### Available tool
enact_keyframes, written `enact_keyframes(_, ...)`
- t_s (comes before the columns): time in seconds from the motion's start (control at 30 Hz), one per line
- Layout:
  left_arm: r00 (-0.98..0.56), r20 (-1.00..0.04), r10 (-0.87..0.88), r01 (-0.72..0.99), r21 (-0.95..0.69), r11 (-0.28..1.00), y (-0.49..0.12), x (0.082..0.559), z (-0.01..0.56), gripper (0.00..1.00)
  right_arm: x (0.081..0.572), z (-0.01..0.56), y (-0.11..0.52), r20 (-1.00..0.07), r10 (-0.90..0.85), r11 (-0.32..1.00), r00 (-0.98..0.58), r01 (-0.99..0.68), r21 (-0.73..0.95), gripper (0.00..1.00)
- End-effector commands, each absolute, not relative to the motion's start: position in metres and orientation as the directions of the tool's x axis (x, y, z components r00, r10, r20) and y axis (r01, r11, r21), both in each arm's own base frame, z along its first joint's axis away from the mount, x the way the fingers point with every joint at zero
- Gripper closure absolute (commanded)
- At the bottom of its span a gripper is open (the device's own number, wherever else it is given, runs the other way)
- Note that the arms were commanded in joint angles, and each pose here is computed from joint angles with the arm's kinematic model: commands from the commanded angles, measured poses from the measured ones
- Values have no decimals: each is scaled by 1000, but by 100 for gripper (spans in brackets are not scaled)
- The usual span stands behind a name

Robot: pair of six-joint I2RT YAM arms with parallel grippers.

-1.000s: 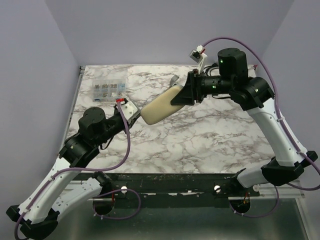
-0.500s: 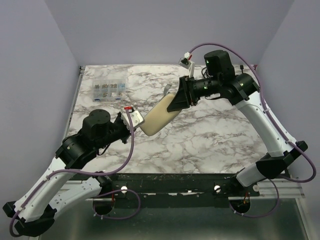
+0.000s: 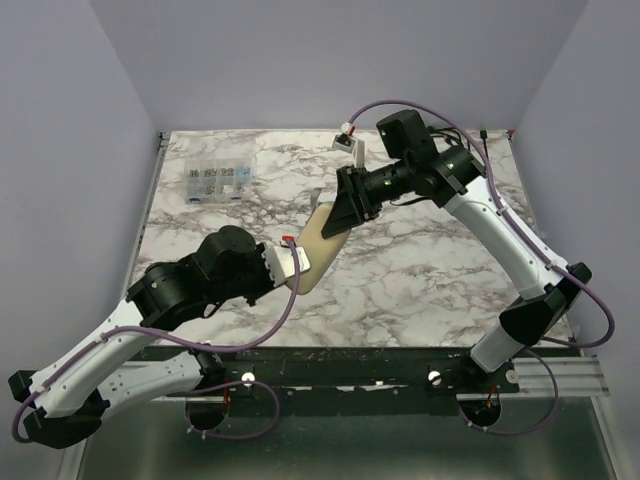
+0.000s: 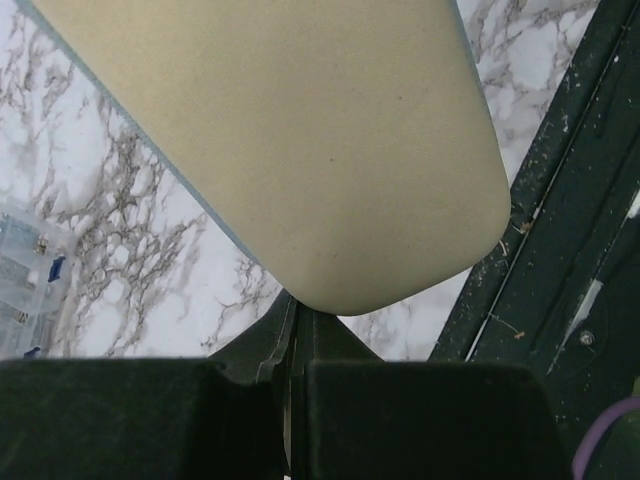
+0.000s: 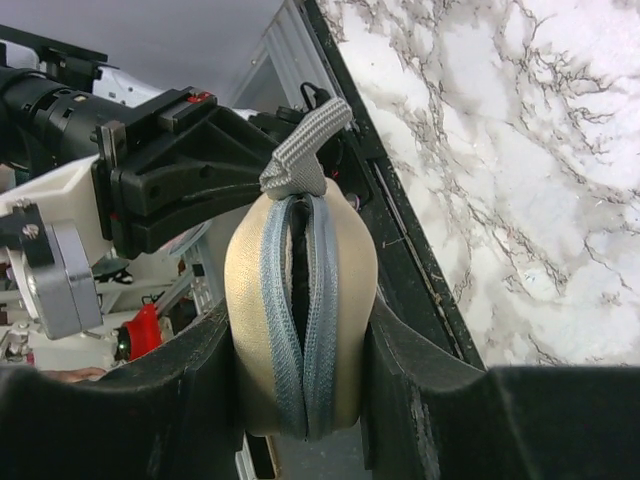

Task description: Open the umbrella

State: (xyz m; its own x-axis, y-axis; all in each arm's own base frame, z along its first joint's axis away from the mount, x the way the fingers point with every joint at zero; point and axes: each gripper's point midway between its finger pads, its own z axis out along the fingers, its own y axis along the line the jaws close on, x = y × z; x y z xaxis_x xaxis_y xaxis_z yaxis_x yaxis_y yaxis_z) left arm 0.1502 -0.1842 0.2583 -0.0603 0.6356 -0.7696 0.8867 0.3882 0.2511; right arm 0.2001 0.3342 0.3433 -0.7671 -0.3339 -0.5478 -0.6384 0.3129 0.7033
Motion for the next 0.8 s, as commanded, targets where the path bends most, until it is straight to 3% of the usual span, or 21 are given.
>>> enact_keyframes(0.0, 163, -938, 305, 908, 263, 326, -251, 146, 358, 100, 173, 351, 381, -587, -394, 131, -707, -676, 725, 99)
enact_keyframes(0.77, 191, -938, 291, 894, 289, 343, -257, 149, 361, 100, 137, 322, 393, -543, -467, 113, -698, -656, 747, 99)
